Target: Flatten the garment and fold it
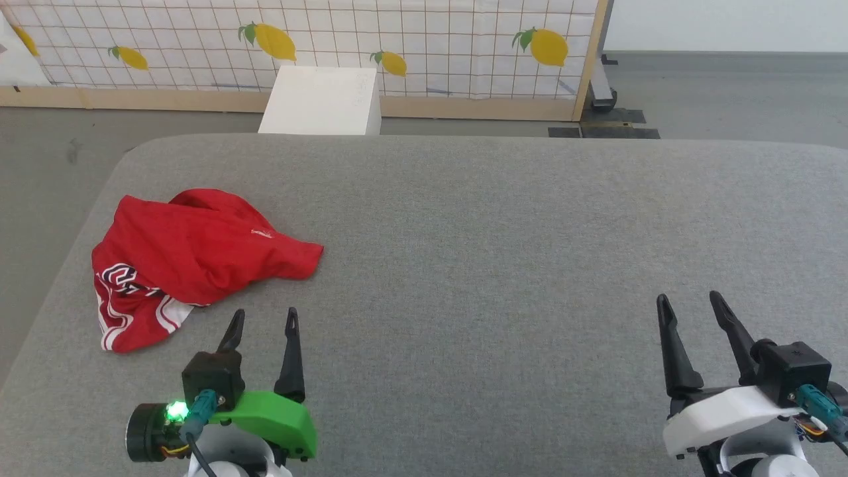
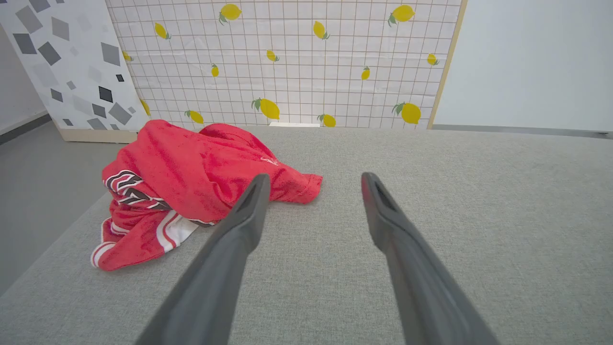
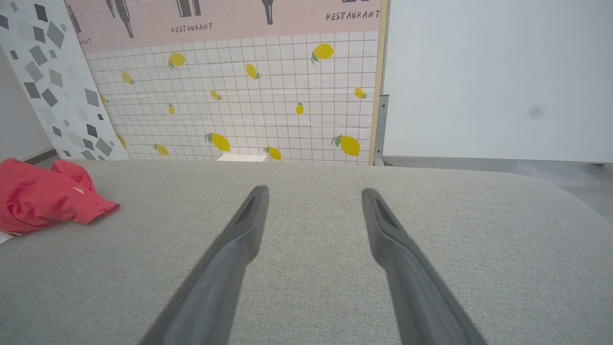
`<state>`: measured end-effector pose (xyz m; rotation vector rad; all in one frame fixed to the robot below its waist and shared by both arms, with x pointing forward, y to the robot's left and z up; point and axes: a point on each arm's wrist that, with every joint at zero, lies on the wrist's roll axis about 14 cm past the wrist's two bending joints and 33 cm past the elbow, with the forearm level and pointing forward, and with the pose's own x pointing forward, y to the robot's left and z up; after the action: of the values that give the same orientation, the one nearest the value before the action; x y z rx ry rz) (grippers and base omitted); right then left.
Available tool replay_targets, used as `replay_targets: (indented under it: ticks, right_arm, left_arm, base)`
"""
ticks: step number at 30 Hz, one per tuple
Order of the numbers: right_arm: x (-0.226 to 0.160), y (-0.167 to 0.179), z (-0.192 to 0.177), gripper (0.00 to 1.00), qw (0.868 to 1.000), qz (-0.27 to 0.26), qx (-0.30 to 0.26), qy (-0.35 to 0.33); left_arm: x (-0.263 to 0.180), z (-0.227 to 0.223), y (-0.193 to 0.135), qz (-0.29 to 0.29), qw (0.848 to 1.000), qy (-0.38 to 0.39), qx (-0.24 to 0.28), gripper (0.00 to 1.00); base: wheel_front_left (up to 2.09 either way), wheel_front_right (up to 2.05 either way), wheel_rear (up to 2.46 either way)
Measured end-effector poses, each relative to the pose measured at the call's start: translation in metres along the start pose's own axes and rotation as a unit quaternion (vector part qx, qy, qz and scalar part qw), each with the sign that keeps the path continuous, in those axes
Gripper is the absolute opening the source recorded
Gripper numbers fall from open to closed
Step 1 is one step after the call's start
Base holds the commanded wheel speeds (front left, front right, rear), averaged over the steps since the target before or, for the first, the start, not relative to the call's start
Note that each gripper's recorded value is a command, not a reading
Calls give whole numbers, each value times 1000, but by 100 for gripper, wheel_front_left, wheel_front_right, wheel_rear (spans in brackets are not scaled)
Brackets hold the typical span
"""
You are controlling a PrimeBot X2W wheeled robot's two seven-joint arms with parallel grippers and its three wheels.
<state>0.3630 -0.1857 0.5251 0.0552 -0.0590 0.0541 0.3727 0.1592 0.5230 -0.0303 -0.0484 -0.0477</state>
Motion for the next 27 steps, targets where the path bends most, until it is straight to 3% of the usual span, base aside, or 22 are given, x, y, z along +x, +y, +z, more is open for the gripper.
replay_targets:
  ticks: [27]
  right_arm:
    - [-7,-11,-5,100,1000,-18,18,-9]
  left_arm:
    - [-2,-8,-3,-1,1000,-3,-9,100]
  base:
    - [0,0,0]
